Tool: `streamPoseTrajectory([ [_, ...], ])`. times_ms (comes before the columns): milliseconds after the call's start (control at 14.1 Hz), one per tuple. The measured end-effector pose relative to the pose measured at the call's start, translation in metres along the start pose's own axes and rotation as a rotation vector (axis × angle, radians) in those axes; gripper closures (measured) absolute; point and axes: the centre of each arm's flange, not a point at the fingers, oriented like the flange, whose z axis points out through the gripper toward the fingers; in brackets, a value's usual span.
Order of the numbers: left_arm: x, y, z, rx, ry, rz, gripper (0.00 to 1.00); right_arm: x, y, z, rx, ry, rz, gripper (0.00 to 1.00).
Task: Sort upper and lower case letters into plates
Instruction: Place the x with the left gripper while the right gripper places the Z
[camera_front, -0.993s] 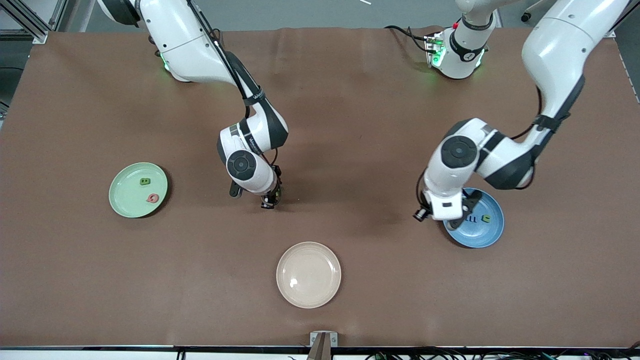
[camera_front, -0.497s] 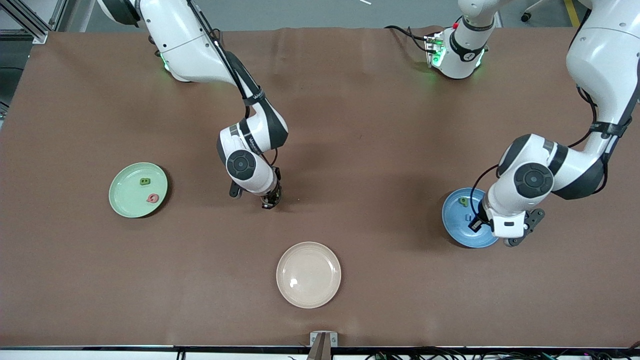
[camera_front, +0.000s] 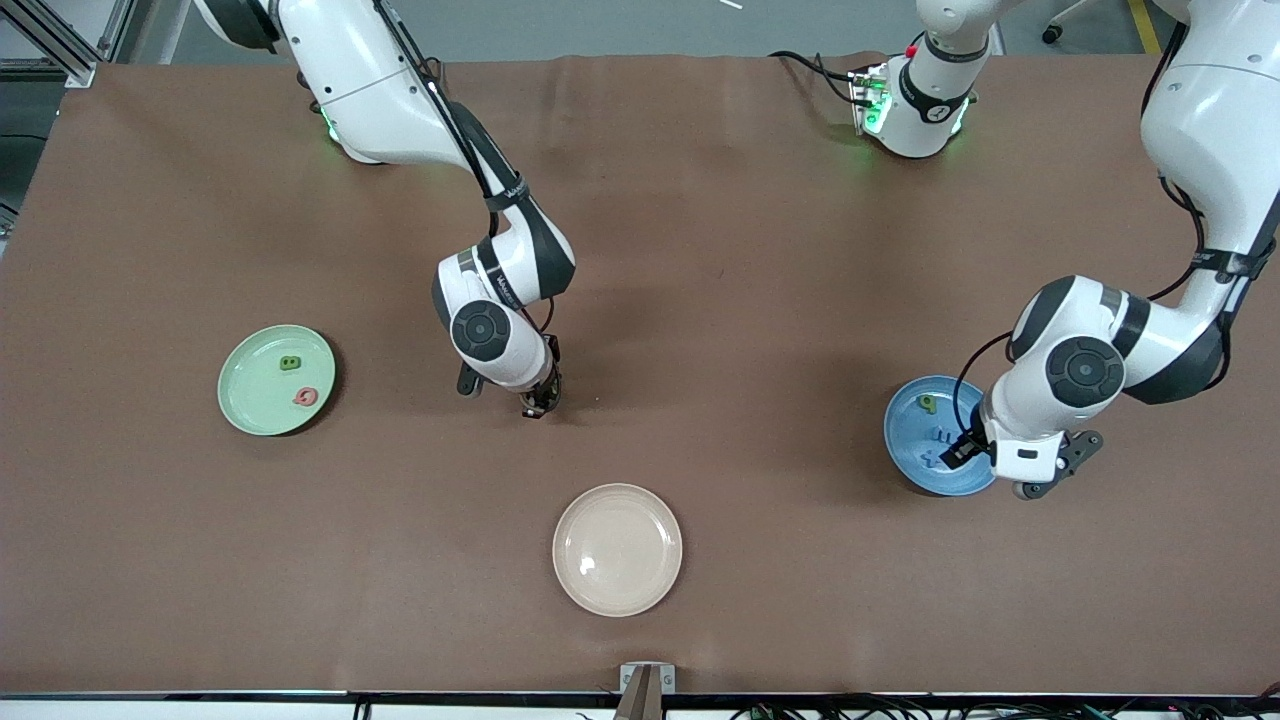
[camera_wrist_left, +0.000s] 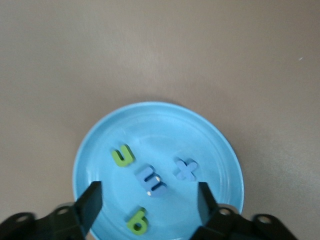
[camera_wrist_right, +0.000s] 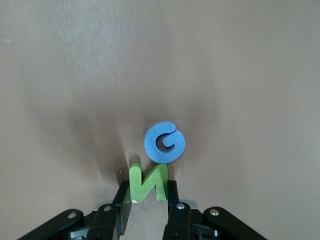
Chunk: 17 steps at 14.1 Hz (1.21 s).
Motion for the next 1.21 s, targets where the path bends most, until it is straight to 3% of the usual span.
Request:
streamPoseTrajectory([
  [71,0.008,-0.003,-0.015,0.015,0.012,0.044,0.0,0.005,-0.001,-0.009,-0.027,0.011,-0.037,0.67],
  [284,0.036,-0.01,-0.075,0.033,0.046,0.185,0.0,0.037,-0.014,-0.067,-0.079,0.0,-0.171,0.67],
  [426,0.048,-0.017,-0.114,-0.007,0.039,0.227,0.0,0.075,-0.027,-0.11,-0.08,-0.021,-0.259,0.67],
  [568,0.057,-0.033,-0.144,-0.068,-0.003,0.257,0.0,0.127,-0.039,-0.137,-0.066,0.015,-0.397,0.67],
  [710,0.064,-0.051,-0.168,-0.077,-0.016,0.288,0.0,0.18,-0.046,-0.146,-0.068,0.058,-0.576,0.67],
  [1064,0.056,-0.075,-0.229,-0.021,0.0,0.396,0.0,0.305,-0.062,-0.15,-0.074,0.03,-0.966,0.67],
  [1206,0.044,-0.076,-0.252,-0.039,-0.007,0.397,0.0,0.349,-0.069,-0.142,-0.048,0.071,-1.139,0.67],
])
